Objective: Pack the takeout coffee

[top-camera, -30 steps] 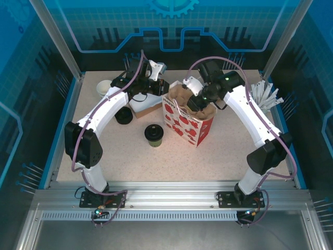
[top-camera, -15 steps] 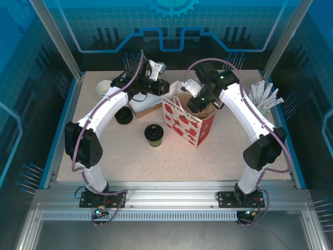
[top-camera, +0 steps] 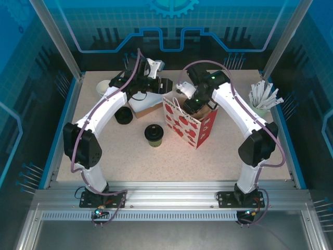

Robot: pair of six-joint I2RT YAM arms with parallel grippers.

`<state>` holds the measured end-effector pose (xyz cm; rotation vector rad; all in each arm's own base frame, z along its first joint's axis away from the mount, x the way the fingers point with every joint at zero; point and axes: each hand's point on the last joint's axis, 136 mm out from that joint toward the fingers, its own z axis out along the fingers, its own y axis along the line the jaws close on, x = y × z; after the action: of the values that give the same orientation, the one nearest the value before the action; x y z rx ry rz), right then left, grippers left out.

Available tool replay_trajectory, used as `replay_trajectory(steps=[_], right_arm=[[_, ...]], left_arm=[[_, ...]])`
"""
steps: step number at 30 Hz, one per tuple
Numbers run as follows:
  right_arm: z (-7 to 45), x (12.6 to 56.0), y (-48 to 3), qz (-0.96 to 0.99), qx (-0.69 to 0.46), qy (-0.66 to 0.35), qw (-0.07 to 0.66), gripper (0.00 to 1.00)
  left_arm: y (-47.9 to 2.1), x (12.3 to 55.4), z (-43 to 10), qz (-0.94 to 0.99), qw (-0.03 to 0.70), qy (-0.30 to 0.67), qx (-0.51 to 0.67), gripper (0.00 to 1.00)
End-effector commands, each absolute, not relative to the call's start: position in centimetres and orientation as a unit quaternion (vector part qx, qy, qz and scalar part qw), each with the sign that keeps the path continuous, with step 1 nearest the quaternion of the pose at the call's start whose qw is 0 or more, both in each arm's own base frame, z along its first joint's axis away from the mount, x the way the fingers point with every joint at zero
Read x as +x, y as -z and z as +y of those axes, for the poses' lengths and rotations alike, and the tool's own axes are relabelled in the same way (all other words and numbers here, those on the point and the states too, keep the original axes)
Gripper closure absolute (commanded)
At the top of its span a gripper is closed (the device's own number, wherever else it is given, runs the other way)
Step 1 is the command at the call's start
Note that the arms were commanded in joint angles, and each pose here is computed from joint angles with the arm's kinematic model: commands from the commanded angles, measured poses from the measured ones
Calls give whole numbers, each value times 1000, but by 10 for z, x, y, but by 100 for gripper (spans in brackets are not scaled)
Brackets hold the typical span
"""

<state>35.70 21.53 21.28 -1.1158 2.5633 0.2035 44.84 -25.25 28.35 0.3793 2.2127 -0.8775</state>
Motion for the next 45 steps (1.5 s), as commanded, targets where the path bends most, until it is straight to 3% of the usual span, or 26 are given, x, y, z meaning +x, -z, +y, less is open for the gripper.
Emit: replay_trajectory(steps=[1,24,45], right_arm=[[223,365,-211,901,-390,-71,178,70],[221,366,-152,907,-392,-61,137,67],[212,367,-104,916,-390,-35,88,63]], left_arm=[[-342,441,-244,826,418,351,145,36],[-374,350,-184,794,496,344,65,33],[-356,338,-180,806,481,339,63,33]])
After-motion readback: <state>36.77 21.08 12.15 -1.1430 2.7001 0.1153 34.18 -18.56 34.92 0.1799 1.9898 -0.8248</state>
